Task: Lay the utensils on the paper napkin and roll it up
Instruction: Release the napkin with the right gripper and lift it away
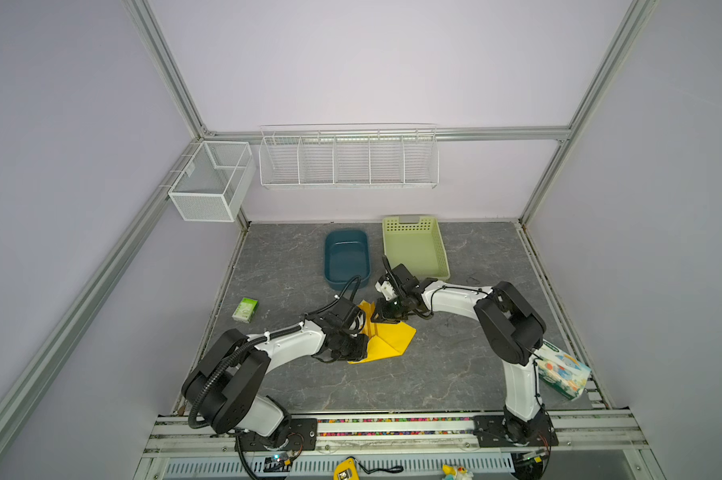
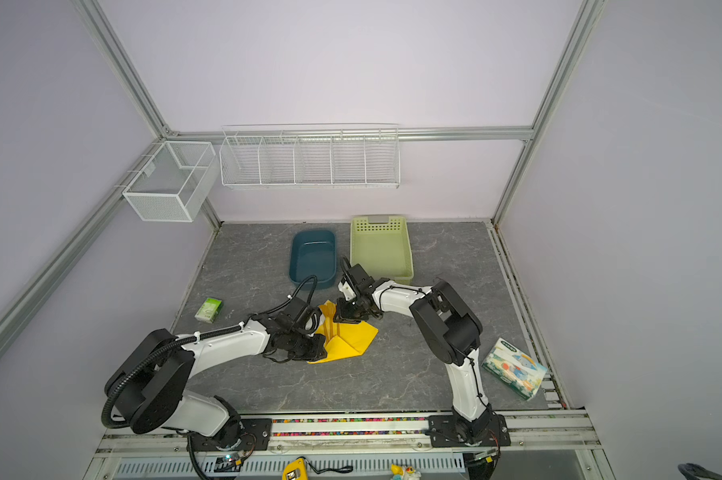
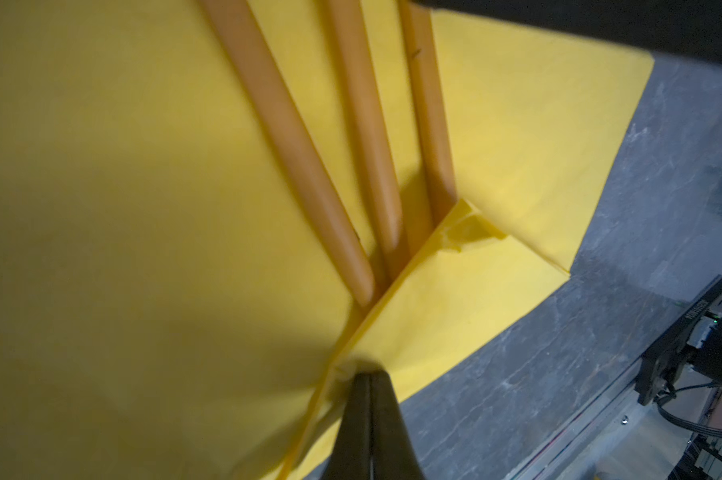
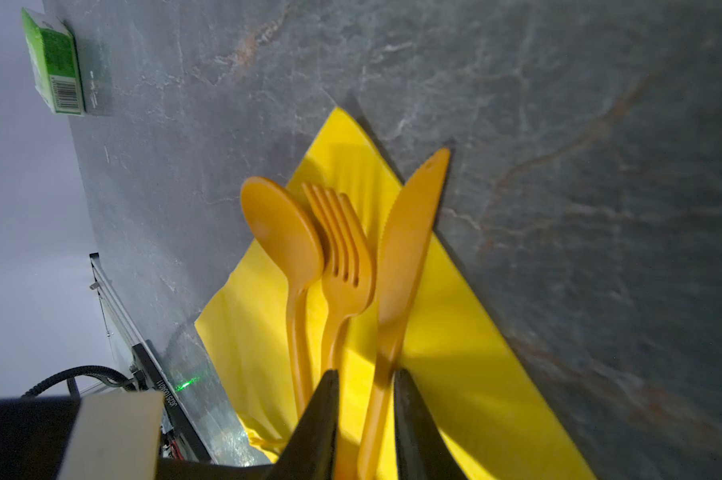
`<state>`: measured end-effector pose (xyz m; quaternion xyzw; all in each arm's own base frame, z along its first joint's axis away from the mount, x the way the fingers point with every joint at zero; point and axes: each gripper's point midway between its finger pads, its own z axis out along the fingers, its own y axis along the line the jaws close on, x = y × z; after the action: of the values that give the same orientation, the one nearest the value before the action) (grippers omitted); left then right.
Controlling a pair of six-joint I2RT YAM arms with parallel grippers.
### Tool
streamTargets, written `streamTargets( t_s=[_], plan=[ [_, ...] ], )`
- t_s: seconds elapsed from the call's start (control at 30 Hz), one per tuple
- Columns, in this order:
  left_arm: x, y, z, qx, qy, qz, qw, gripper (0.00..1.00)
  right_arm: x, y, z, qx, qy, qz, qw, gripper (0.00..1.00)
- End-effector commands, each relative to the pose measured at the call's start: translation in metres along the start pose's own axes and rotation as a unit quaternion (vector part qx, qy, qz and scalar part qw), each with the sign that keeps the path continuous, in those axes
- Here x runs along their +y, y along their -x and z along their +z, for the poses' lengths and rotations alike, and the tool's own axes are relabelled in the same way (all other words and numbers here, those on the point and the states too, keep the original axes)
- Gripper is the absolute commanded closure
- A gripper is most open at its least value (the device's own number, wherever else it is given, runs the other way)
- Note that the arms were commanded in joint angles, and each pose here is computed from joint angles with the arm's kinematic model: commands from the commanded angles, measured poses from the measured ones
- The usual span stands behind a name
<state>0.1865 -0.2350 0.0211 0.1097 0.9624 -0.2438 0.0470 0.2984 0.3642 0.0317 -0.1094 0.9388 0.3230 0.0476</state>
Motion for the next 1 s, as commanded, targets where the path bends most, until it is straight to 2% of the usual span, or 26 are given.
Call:
streamTargets(
  t_s=[0.0,0.2,0.5,0.73,0.97],
  plan=[
    [0.008,-0.005,-0.004,0.006,0.024,0.0,1.0,1.0,0.017,0.004,-0.032,-0.026,0.011,-0.011,1.0,0.73],
    [-0.01,0.007,-0.011,-0.007,-0.003,0.002,1.0,1.0,0.012,-0.022,-0.052,-0.017,0.007,-0.008,1.0,0.75],
    [-0.036,0.026,-0.018,-0.019,-0.048,0.003,0.999,1.0,-0.015,-0.053,-0.078,-0.012,-0.039,0.006,0.999,0.75],
    [-0.041,0.038,-0.011,-0.021,-0.049,0.005,0.999,1.0,-0.047,-0.062,-0.093,-0.016,-0.064,0.033,0.997,0.74],
    [-0.035,0.043,-0.003,-0.018,-0.03,0.007,0.999,1.0,-0.068,-0.062,-0.092,-0.012,-0.071,0.054,0.996,0.68]
  ],
)
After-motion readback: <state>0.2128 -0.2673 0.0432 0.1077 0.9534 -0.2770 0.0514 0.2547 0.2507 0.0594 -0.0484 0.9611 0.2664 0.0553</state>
